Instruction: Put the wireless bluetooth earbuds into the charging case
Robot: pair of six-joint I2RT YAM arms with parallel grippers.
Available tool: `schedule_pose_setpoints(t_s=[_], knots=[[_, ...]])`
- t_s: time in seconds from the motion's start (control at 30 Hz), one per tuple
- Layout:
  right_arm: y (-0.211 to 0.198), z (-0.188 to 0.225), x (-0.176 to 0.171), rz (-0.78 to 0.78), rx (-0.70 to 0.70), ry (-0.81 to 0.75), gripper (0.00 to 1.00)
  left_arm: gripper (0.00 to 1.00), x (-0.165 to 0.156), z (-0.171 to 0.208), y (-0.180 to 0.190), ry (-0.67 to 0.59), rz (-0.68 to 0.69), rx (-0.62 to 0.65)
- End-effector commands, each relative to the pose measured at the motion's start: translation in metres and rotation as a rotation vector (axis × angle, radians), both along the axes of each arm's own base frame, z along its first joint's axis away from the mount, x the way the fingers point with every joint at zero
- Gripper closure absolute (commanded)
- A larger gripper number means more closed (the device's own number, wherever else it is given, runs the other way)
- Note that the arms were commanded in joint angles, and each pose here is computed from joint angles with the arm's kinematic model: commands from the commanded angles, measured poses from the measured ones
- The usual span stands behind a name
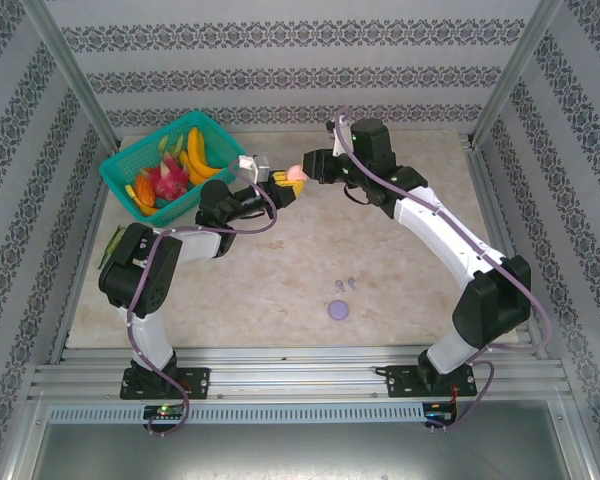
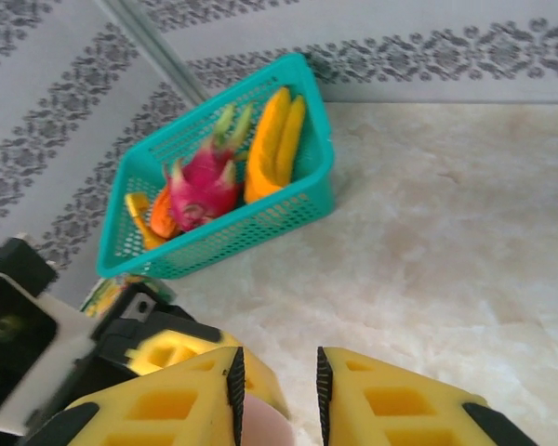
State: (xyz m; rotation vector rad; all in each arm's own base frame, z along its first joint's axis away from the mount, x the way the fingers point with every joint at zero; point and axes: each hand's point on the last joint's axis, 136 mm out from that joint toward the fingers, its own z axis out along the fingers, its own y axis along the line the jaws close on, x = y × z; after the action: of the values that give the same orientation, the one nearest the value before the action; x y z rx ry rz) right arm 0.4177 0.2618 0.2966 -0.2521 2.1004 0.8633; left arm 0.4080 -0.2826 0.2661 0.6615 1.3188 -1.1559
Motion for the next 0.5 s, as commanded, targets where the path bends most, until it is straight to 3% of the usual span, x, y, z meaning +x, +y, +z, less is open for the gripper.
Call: schedule_pose_setpoints(t_s=[0.0, 0.13, 0.27, 0.47], knots=[[-0.037, 0.002, 0.011, -0.168, 0.029, 0.011, 0.71, 1.00, 0.013, -0.010, -0.002, 0.084, 0.011, -0.006], [-0.064, -0.017, 0.011, -0.258, 0.055, 0.061, 0.71, 1.00, 0.026, -0.041, -0.006, 0.287, 0.002, -0.028], [-0.080, -0.036, 0.001, -0.303, 0.043, 0.096, 0.71, 1.00, 0.039, -0.089, -0.011, 0.568, 0.007, -0.038], [-0.093, -0.058, -0.016, -0.336, 0.024, 0.138, 0.70, 1.00, 0.043, -0.152, -0.012, 0.853, 0.084, -0.043]])
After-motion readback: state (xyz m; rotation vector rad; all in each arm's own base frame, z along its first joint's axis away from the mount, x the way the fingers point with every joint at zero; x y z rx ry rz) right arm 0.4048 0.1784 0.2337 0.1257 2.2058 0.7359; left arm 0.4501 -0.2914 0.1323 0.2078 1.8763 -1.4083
